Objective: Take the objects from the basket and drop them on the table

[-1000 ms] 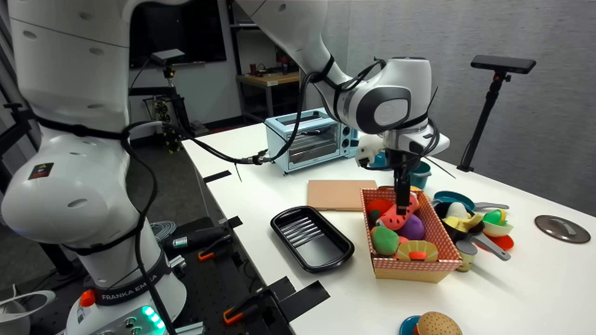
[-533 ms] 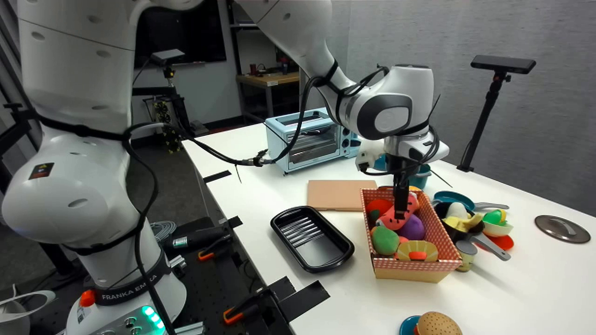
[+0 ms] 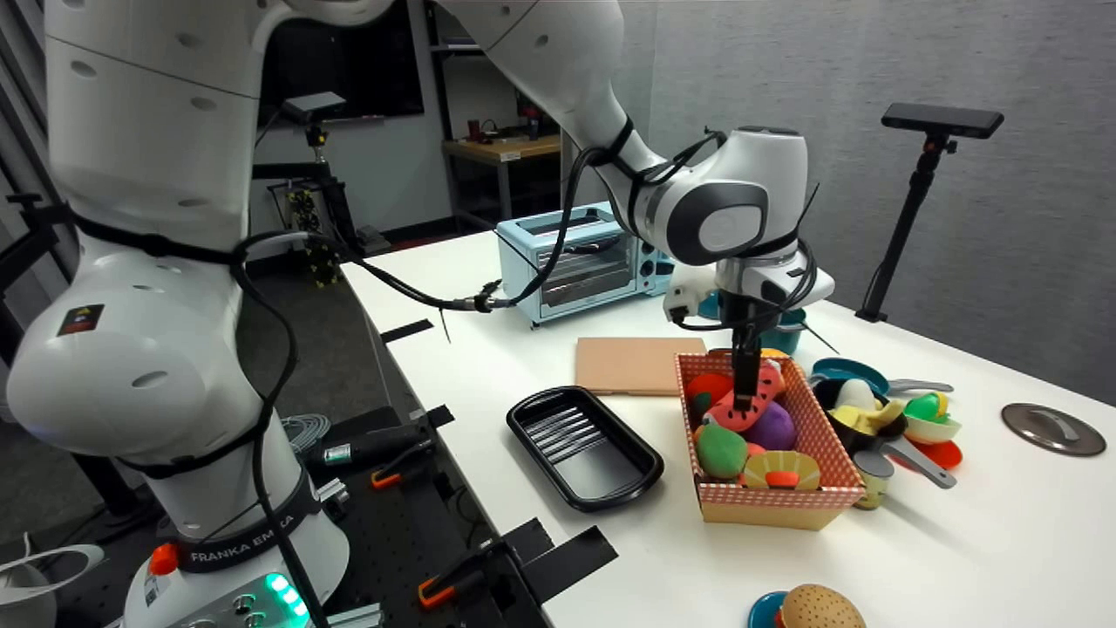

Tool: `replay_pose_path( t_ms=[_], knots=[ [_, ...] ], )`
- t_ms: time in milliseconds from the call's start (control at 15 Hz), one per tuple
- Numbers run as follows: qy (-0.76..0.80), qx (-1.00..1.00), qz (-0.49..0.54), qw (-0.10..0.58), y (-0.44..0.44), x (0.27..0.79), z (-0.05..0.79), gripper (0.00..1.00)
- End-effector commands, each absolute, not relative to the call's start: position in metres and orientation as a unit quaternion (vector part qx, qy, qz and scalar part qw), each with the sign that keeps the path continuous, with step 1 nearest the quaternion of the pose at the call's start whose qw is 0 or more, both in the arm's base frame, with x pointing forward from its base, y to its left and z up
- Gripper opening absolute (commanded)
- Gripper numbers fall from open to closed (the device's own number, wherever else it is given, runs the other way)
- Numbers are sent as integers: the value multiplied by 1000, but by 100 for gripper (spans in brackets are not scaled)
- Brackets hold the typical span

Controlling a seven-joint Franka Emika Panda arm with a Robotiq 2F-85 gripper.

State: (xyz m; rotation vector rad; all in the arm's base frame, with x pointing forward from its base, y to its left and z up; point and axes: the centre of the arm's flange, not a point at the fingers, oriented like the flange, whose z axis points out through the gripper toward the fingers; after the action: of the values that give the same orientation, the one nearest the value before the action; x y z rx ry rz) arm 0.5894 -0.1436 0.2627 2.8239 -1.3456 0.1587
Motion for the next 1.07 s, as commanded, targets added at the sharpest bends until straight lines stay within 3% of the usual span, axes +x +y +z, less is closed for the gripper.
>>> replay_pose_path(
  t_ms=[0,400,467,533,667,1000],
  knots=[
    [-428,901,64,14,-150,600,251,100],
    [-430,900,60,26,-161,608,225,99],
    [-431,900,59,27,-162,609,220,83],
    [-433,899,57,28,-170,608,216,74],
    [-439,897,54,29,-170,607,213,65],
    [-437,896,64,40,-154,602,235,27]
  ],
)
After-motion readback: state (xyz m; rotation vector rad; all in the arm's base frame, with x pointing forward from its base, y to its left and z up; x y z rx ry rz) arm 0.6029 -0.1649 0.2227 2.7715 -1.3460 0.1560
